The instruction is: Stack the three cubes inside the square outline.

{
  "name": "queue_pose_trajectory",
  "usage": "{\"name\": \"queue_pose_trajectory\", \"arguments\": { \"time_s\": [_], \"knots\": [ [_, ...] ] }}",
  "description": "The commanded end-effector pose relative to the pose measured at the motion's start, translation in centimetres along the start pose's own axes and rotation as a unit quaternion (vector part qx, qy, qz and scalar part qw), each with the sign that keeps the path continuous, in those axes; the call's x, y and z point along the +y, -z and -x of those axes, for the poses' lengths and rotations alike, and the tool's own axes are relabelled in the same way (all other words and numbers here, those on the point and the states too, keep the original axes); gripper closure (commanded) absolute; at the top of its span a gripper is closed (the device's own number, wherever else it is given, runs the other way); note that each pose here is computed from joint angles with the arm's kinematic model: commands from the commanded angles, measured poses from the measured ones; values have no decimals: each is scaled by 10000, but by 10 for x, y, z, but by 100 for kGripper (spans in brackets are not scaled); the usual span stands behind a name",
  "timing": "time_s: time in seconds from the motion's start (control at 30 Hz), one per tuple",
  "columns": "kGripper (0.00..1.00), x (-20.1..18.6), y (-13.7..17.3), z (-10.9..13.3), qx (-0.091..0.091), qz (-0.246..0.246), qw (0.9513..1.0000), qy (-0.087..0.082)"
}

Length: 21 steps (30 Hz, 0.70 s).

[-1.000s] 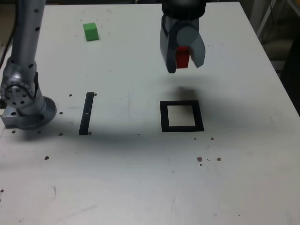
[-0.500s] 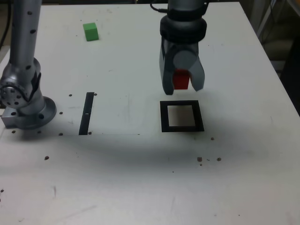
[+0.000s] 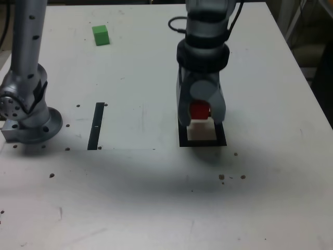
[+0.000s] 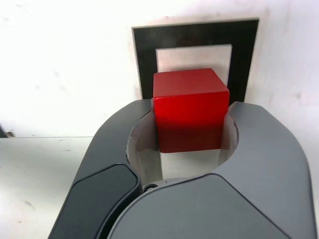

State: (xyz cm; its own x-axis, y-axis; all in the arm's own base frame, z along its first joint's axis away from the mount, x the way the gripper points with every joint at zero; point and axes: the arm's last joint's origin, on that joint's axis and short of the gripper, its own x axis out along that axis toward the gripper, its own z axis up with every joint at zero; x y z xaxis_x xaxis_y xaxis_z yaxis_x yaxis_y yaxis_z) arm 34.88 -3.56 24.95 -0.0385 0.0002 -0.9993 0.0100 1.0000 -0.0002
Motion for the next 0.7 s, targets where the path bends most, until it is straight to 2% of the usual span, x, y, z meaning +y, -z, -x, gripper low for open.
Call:
{"name": "queue_pose_trajectory", "arguments": {
  "time_s": [0.0, 0.43, 0.67],
  "knots": [
    [65, -3, 0, -4, -11, -20, 10000, 13],
    [65, -6, -1, -19, -234, -73, 9997, 12],
    [65, -6, 1, -25, -230, -61, 9997, 9]
  ]
}}
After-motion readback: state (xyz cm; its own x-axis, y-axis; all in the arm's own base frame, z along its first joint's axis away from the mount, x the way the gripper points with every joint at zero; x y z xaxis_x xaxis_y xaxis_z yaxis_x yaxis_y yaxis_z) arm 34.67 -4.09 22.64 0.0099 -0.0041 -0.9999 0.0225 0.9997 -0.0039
